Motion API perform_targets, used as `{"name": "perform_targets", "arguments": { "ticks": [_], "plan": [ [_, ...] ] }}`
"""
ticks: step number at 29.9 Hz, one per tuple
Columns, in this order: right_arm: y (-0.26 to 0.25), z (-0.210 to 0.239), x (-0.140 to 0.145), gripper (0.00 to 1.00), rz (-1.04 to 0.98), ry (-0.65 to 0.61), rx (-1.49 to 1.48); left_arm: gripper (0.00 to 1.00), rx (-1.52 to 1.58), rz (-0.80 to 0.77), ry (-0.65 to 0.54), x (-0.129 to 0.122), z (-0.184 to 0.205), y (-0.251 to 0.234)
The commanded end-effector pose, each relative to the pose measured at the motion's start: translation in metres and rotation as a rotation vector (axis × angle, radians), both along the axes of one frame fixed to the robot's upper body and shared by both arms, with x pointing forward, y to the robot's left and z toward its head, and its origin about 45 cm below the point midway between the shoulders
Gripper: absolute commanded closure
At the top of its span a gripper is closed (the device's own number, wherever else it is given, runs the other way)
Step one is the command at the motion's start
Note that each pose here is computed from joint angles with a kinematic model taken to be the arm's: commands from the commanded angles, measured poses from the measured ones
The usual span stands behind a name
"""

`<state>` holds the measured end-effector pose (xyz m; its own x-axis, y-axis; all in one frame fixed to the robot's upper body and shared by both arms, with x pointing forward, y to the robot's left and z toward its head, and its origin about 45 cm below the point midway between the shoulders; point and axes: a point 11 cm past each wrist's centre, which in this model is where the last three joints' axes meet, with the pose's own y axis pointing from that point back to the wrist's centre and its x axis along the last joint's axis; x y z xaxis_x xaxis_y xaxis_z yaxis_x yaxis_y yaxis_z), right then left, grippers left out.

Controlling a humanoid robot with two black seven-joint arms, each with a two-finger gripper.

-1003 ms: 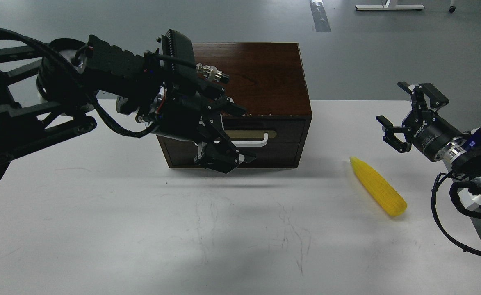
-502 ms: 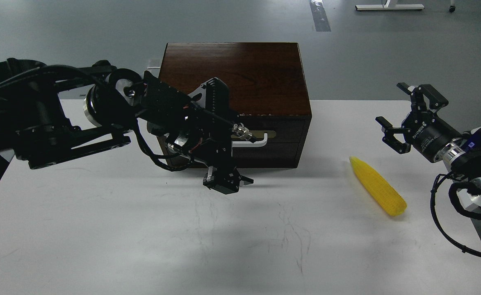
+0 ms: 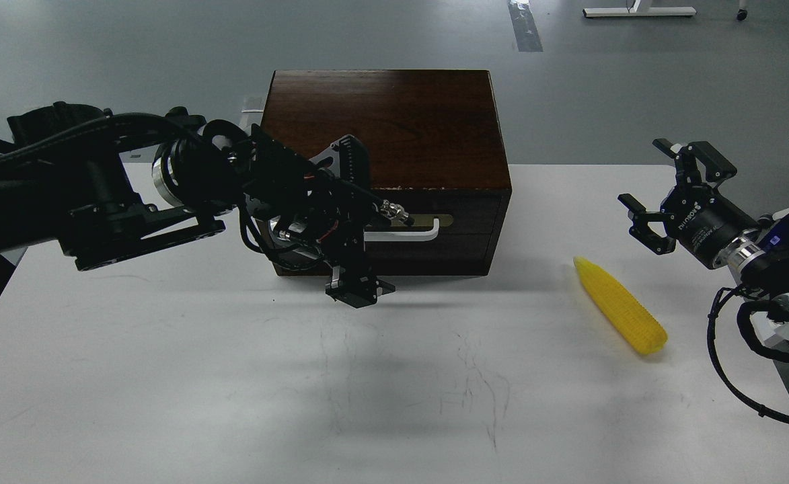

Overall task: Put corn in drawer with both arms
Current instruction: 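Hook the left gripper onto the white drawer handle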

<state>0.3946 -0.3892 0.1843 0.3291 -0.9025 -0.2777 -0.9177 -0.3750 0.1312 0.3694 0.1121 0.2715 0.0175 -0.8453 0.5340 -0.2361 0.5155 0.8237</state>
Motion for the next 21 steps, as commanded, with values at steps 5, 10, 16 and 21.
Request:
{"name": "perform_targets", "arguments": {
  "ticks": [5, 10, 16, 21],
  "plan": [
    [0.001, -0.002, -0.001, 0.00, 0.001, 0.003, 0.002, 0.02, 0.005, 0.022, 0.000, 0.005, -0.002, 0.005],
    [0.001, -0.002, -0.001, 0.00, 0.000, 0.003, 0.001, 0.02, 0.010, 0.037, 0.000, 0.008, -0.004, 0.008],
    [0.000, -0.002, 0.000, 0.00, -0.002, 0.003, 0.000, 0.02, 0.050, 0.039, 0.013, 0.007, -0.015, 0.015],
    [-0.001, -0.002, 0.000, 0.00, -0.003, 0.003, -0.001, 0.02, 0.051, 0.040, 0.022, 0.005, -0.018, 0.015]
  ]
}}
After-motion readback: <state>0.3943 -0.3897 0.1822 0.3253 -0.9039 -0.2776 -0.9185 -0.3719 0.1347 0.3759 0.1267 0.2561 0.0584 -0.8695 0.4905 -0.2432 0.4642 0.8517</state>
